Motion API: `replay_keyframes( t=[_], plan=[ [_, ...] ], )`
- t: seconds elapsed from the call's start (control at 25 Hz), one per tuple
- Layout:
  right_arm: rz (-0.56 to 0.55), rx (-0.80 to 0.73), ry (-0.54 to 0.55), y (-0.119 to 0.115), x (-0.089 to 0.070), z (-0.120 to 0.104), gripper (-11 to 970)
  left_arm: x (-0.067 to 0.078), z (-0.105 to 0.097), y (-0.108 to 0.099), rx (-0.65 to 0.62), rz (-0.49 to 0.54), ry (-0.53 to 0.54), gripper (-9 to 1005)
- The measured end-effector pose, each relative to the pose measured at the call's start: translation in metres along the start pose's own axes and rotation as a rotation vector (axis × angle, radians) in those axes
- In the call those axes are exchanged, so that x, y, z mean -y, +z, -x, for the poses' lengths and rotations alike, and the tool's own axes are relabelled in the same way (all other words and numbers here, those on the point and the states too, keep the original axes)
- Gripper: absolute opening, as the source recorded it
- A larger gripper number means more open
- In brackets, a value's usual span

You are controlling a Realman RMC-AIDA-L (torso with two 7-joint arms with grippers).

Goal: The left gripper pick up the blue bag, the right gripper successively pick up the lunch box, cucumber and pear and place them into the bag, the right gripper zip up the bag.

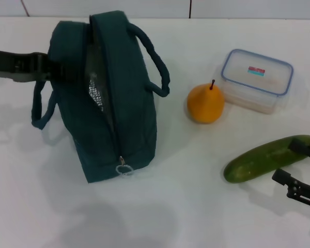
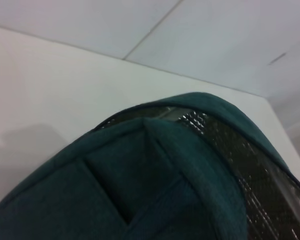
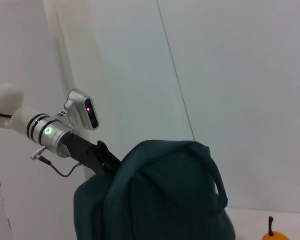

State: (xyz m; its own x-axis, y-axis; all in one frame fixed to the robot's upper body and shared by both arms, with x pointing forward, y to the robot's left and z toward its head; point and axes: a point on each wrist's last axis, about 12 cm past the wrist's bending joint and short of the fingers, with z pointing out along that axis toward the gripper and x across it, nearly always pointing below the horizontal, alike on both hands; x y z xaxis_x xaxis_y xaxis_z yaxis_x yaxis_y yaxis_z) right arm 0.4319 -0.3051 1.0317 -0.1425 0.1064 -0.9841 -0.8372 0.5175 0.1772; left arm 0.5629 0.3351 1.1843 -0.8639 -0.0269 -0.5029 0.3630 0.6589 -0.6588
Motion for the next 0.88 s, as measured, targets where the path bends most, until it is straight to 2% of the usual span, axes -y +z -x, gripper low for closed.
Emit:
replay_keyframes(
  t=[0.12, 0.28, 0.4, 0.64, 0.88],
  plan=[
    [0.001, 0.002, 0.000, 0.000, 0.000, 0.000, 789, -0.001, 0.000, -0.002, 0.010, -0.011, 0.001, 66],
    [-0.014, 0.027, 0.004, 0.000, 0.000, 0.002, 787, 0.000, -0.001, -0.002, 0.005, -0.014, 0.003, 58],
    [-0.063, 0.081, 0.053, -0.002, 0.002, 0.005, 785, 0.002, -0.001, -0.002, 0.010, -0.035, 0.010, 58],
    [-0.204, 0.243, 0.336, -0.008, 0.013, 0.010, 782, 0.008, 0.002, -0.004, 0.003, -0.082, 0.016, 57],
    [-0.307, 0.354, 0.565, -0.016, 0.021, 0.008, 779, 0.013, 0.003, -0.001, 0.022, -0.127, 0.020, 56]
  ],
)
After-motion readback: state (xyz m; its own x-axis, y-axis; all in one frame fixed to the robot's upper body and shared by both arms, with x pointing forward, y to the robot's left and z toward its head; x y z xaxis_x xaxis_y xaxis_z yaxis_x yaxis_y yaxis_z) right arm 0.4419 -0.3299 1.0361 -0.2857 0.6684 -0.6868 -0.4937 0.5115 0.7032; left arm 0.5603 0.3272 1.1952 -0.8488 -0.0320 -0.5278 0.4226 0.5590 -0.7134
